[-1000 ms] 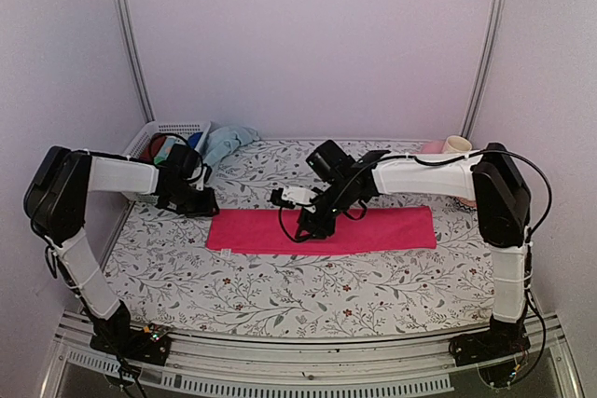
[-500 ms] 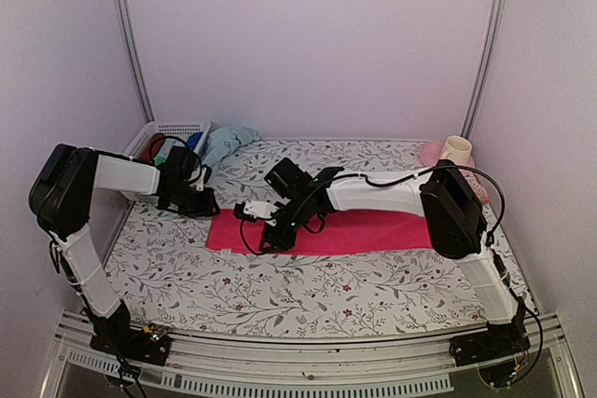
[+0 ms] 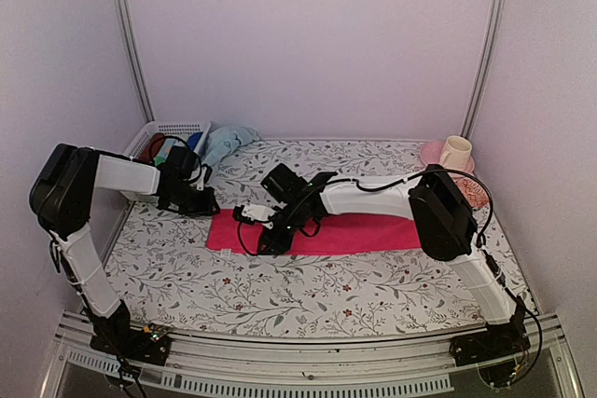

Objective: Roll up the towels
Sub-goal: Smooth out the towel at the center of the board.

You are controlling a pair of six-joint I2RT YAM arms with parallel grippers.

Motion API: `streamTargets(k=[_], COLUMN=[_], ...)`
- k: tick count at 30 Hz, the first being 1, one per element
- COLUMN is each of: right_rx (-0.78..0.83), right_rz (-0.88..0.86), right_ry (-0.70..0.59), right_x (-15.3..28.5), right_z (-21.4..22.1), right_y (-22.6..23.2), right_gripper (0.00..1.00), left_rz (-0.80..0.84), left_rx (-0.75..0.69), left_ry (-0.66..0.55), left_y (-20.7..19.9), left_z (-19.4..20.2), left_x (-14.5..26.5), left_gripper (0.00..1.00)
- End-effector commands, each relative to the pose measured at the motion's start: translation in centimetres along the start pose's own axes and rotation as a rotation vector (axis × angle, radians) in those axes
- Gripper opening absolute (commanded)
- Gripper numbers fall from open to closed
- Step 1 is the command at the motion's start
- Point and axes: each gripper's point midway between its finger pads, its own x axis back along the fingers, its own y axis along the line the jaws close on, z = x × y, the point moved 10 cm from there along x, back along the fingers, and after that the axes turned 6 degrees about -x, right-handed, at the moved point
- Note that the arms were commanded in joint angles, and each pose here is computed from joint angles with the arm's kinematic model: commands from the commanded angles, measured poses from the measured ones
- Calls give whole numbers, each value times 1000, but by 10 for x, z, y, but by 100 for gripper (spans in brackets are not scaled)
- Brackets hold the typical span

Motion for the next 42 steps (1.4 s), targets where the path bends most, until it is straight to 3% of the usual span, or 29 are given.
streamTargets(k=[1,7,24,32,42], right_rx=[4,17,-10,-4,17], right_rz=[-40,-31,-46,-53,-45], right_ry=[-20,-45,53,86,102], right_x=[2,7,-25,-34,-38], right_z=[-7,-12,16,24,25], right_y=[6,6,2,6,11], right_gripper=[45,46,47,47,46], left_rz=[-14,5,4,-58,62], left_rx=[0,0,4,2,5], left_ry=[-11,-1,8,-21,3], left_y=[6,5,6,9,3], left_z=[-4,-2,-3,-4,1], left_x=[0,-3,-6,3,-9], left_gripper=[23,23,19,29,25])
